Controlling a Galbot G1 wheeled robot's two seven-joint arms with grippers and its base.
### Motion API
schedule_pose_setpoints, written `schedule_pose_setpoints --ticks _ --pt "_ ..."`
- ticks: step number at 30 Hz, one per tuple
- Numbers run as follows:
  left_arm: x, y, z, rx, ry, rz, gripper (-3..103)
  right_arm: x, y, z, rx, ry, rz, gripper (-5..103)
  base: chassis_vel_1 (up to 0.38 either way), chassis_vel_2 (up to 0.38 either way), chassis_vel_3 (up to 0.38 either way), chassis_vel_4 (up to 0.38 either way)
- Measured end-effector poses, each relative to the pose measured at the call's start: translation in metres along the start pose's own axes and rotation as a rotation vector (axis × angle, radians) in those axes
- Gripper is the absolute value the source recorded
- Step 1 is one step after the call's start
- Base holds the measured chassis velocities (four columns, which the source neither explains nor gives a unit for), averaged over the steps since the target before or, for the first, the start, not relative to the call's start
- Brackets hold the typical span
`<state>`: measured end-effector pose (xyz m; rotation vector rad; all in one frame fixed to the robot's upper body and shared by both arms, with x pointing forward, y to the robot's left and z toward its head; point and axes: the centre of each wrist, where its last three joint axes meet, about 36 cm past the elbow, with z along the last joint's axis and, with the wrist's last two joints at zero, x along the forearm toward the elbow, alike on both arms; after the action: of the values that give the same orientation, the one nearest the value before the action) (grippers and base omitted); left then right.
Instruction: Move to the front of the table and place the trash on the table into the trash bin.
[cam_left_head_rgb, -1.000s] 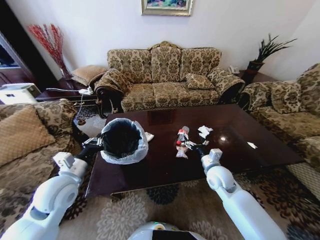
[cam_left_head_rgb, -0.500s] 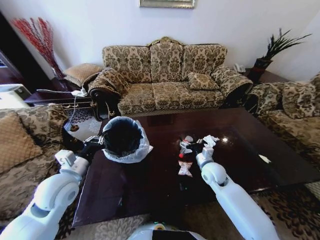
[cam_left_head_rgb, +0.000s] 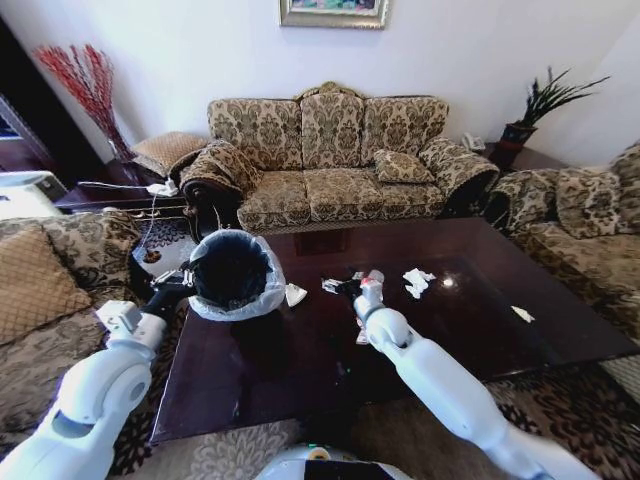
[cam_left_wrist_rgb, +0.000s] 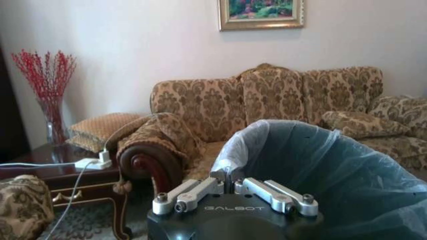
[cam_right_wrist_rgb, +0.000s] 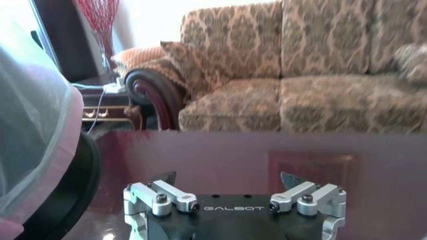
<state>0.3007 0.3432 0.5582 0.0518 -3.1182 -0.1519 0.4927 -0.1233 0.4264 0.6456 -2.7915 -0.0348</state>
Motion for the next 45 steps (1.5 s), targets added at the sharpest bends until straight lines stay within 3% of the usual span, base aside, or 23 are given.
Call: schedule_pose_setpoints --ticks 10,20,25,27,29,31,34,35,38,39,45 --pt "0.001 -0.001 0.004 -0.002 0.002 0.043 2 -0.038 0.015 0.034 0.029 0.06 -0.013 100 0.034 0.026 0.018 0.025" --pt "-0.003 0.002 0.008 -0.003 -0.003 0.028 2 -0.055 0.028 0.061 0.043 0.12 -0.019 100 0.061 0.063 0.072 0.057" --pt "-0.004 0.002 0.007 -0.004 -0.009 0.034 2 -0.066 0.028 0.072 0.054 0.15 0.025 102 0.0 0.0 0.0 0.0" --pt "-0.005 0.002 0.007 -0.005 -0.011 0.035 2 -0.067 0.027 0.073 0.056 0.155 0.038 99 0.0 0.0 0.0 0.0" --pt "-0.005 0.002 0.006 -0.009 -0.015 0.038 2 -0.069 0.023 0.075 0.055 0.166 0.068 89 0.0 0.0 0.0 0.0" --pt "-0.006 0.002 0.005 -0.01 -0.017 0.039 2 -0.069 0.022 0.076 0.055 0.168 0.07 89 0.0 0.0 0.0 0.0" --pt "-0.006 0.003 0.004 -0.011 -0.023 0.041 2 -0.07 0.019 0.079 0.043 0.179 0.075 73 0.0 0.0 0.0 0.0" --pt "-0.006 0.003 0.004 -0.011 -0.023 0.041 2 -0.07 0.019 0.079 0.043 0.179 0.075 73 0.0 0.0 0.0 0.0" --pt "-0.006 0.002 0.005 -0.011 -0.022 0.045 2 -0.071 0.017 0.081 0.025 0.186 0.078 56 0.0 0.0 0.0 0.0" --pt "-0.006 0.002 0.005 -0.011 -0.022 0.045 2 -0.071 0.017 0.081 0.025 0.186 0.078 56 0.0 0.0 0.0 0.0" --pt "-0.006 0.002 0.003 -0.015 -0.029 0.054 2 -0.07 0.013 0.082 0.018 0.188 0.085 29 0.0 0.0 0.0 0.0"
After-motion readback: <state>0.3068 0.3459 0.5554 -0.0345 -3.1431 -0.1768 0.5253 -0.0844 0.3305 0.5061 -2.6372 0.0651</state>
